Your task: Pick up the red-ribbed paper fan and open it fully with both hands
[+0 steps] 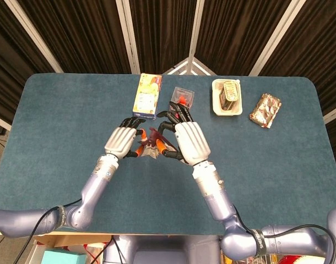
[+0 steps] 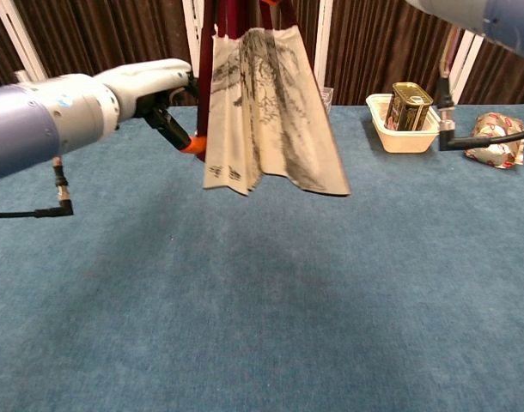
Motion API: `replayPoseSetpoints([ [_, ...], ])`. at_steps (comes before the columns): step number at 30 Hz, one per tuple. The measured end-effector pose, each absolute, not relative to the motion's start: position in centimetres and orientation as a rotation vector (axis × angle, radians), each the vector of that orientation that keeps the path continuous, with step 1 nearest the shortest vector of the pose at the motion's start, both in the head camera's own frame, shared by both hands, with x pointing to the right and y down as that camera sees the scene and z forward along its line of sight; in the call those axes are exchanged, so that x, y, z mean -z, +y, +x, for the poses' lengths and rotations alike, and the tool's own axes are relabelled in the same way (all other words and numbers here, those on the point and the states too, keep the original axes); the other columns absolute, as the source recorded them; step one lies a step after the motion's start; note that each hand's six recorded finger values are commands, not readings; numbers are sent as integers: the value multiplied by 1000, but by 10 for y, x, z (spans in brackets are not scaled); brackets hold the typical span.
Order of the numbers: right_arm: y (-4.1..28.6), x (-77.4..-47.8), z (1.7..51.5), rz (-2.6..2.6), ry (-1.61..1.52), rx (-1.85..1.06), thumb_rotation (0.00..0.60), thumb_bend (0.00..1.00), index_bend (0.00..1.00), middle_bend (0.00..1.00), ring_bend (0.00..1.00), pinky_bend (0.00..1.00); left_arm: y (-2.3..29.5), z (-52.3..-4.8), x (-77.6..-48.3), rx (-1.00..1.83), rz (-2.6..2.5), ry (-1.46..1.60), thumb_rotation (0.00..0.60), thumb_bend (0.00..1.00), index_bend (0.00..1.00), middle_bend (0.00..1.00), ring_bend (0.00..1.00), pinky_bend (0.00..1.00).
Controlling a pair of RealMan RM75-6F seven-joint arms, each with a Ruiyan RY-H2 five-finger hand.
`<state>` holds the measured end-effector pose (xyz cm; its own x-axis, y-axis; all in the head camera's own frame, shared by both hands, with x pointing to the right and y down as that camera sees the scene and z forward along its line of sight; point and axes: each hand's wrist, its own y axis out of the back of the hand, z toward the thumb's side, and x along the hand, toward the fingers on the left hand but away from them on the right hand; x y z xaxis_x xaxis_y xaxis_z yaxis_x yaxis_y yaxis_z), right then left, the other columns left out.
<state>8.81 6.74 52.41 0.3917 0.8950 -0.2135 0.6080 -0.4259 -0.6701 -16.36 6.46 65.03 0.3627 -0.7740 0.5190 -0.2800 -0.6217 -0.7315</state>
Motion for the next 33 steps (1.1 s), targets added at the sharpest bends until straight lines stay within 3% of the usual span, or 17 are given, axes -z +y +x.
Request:
replayPoseSetpoints([
  [10,66,-527,96,-2127,-1260,-791,600,559,721,283,28,0,61,-175,-647,1230,-2085,926,600,583,719,108,0,0],
  [33,57,-534,165,-1852,-1060,-860,600,561,724,284,28,0,18,-255,-597,1268,-1898,1046,600,584,719,108,0,0],
])
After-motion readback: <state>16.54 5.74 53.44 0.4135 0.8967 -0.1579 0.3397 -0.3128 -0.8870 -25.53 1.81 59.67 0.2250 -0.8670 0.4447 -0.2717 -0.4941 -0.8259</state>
